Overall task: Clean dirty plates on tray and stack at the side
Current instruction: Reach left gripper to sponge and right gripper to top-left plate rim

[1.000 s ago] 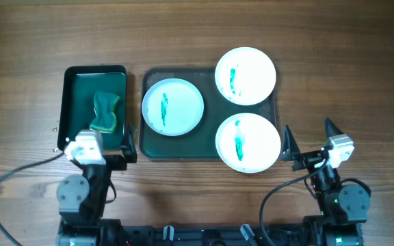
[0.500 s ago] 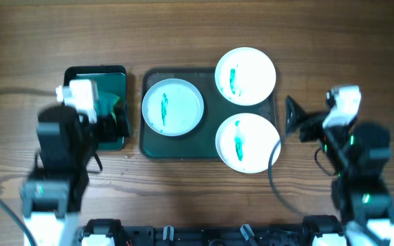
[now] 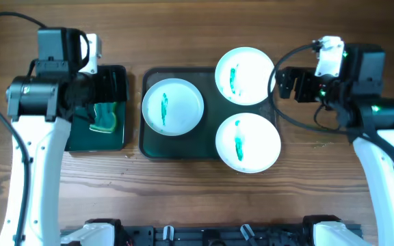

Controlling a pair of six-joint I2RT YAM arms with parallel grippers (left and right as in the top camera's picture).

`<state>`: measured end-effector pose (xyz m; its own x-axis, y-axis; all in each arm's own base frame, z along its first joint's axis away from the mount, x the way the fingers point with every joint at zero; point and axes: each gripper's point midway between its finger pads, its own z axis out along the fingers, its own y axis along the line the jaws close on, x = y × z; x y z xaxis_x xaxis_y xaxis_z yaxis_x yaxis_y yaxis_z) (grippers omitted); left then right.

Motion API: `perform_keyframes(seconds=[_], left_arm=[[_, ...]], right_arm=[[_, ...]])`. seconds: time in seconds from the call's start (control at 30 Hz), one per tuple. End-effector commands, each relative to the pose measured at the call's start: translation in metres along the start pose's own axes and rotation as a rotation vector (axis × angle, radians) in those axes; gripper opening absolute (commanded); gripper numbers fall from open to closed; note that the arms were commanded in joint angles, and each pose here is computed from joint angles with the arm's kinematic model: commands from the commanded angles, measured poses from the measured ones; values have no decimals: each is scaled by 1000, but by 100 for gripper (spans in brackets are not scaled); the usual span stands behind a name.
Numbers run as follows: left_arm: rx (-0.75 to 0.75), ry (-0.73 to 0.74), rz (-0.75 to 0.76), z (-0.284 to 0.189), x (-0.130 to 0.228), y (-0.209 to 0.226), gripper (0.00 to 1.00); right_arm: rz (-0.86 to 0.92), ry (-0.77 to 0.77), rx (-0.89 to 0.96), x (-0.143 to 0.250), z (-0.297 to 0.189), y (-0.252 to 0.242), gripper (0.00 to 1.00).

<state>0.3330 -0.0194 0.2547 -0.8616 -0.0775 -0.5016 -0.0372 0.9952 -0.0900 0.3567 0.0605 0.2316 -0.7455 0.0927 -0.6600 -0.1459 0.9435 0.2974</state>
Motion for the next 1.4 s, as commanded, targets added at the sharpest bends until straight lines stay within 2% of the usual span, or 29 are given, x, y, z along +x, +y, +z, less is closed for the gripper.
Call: perform_keyframes(seconds=[0.0, 0.23, 0.37, 0.5, 0.63, 0.73, 1.13, 1.37], left_arm=[[84, -10, 10, -4, -6, -16, 100], [124, 11, 6, -3, -2, -22, 100], [-43, 80, -134, 12, 8, 8, 100], [-123, 186, -215, 33, 22, 28, 100], [-150, 262, -247, 55, 29, 40, 97], [-157, 286, -254, 70, 29, 44, 81], [-174, 276, -243, 84, 23, 48, 81], [-187, 269, -242, 84, 22, 51, 80]], right_arm=[[38, 48, -195, 1, 12, 34, 90], [111, 235, -233, 32, 59, 63, 79], [121, 381, -176, 47, 93, 82, 65], [96, 481, -111, 55, 125, 96, 58], [98, 521, -70, 68, 157, 104, 52], [101, 562, -60, 86, 179, 107, 49], [75, 650, -51, 141, 231, 122, 33], [80, 658, -48, 151, 242, 123, 15]])
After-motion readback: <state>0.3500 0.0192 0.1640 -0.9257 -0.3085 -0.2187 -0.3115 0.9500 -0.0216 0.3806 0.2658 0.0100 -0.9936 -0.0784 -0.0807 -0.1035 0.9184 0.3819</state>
